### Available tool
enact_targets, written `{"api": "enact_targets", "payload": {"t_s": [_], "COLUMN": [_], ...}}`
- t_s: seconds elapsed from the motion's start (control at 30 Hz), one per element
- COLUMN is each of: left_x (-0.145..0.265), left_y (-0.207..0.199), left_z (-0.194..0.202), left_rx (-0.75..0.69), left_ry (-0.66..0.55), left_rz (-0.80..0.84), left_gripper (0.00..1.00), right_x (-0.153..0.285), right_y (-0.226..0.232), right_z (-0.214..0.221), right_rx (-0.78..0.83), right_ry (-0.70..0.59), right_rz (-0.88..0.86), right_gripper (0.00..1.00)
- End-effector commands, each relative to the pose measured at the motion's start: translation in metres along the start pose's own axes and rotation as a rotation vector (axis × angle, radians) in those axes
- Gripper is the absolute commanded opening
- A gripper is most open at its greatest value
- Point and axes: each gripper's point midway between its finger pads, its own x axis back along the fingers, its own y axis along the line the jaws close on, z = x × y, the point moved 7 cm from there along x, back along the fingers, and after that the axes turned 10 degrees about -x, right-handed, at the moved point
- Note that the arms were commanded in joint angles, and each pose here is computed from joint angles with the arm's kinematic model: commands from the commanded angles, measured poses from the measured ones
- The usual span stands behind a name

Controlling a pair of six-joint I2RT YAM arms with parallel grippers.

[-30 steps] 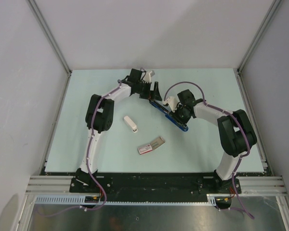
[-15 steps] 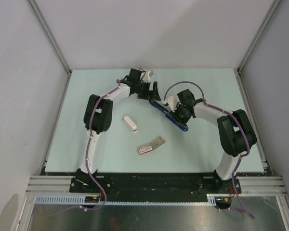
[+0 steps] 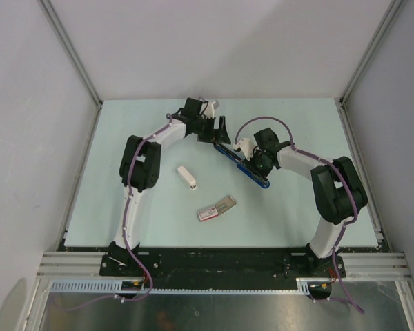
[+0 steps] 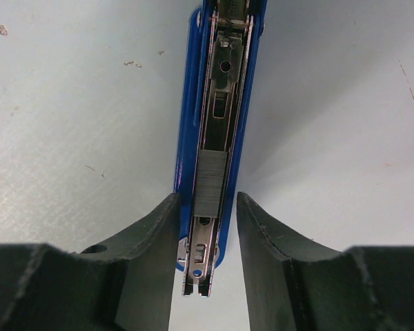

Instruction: Load the staples into the stapler

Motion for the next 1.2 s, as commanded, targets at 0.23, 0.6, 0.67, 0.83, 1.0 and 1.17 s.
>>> {"api": "enact_targets", "payload": {"t_s": [0.23, 0.6, 0.67, 0.83, 1.0, 1.17], "left_x": [0.045, 0.051, 0.051, 0.053, 0.056, 0.055], "left_y": [-0.062, -0.078, -0.08, -0.087, -0.091, -0.095], "left_z": [-0.042, -0.043, -0.042, -0.042, -0.043, -0.041], "left_rx": [-0.033, -0.041, -0.041, -0.049, -0.052, -0.05], "left_ry": [-0.092, -0.092, -0.09, -0.09, -0.092, -0.086], "left_rz": [0.145, 0.177, 0.184, 0.195, 0.203, 0.216], "left_gripper": [1.0, 1.0, 1.0, 1.0, 0.99, 0.99], "right_x": [-0.015, -0.018, -0.019, -0.018, -0.016, -0.012], "right_y": [-0.003, -0.006, -0.006, -0.01, -0.018, -0.019], "right_z": [0.012, 0.013, 0.014, 0.013, 0.016, 0.013], "right_rx": [0.0, -0.029, -0.031, -0.057, -0.109, -0.119], "right_ry": [0.07, 0.057, 0.06, 0.039, 0.017, 0.0], "right_rz": [0.01, -0.01, -0.012, -0.027, -0.049, -0.054], "right_gripper": [0.42, 0.41, 0.41, 0.41, 0.4, 0.4]}}
